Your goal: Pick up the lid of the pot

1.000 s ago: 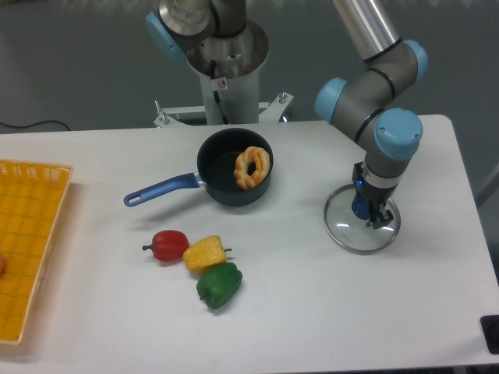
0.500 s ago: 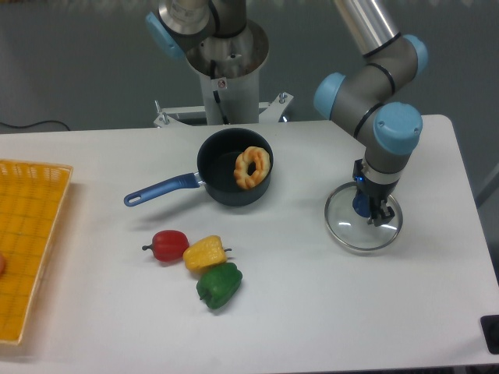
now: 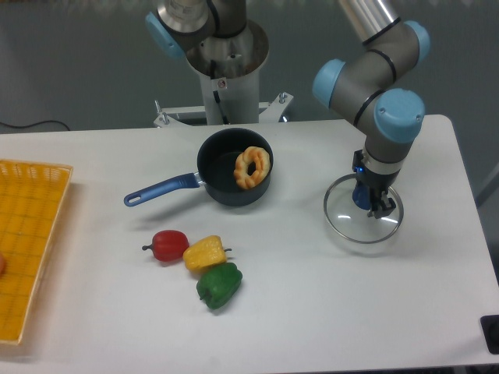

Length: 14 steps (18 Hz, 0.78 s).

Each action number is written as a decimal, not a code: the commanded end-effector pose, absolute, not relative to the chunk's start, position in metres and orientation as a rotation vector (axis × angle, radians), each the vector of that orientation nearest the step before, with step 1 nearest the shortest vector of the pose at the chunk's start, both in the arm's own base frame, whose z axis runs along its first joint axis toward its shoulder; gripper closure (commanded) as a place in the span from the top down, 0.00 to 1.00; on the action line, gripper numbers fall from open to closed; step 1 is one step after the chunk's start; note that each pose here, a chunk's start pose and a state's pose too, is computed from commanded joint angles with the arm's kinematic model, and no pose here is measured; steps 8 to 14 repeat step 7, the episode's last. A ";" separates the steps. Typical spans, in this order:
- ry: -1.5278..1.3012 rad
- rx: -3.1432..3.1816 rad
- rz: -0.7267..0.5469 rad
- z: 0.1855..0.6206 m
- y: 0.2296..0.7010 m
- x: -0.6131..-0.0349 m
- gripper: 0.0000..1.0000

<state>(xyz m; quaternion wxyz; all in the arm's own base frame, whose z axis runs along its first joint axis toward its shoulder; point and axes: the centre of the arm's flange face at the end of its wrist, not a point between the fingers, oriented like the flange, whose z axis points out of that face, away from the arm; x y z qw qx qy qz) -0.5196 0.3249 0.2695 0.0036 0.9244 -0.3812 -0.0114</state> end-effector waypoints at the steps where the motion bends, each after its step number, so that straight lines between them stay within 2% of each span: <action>1: -1.184 2.902 -0.036 0.274 0.326 -0.520 0.63; 14: -1.177 2.905 -0.031 0.277 0.326 -0.519 0.63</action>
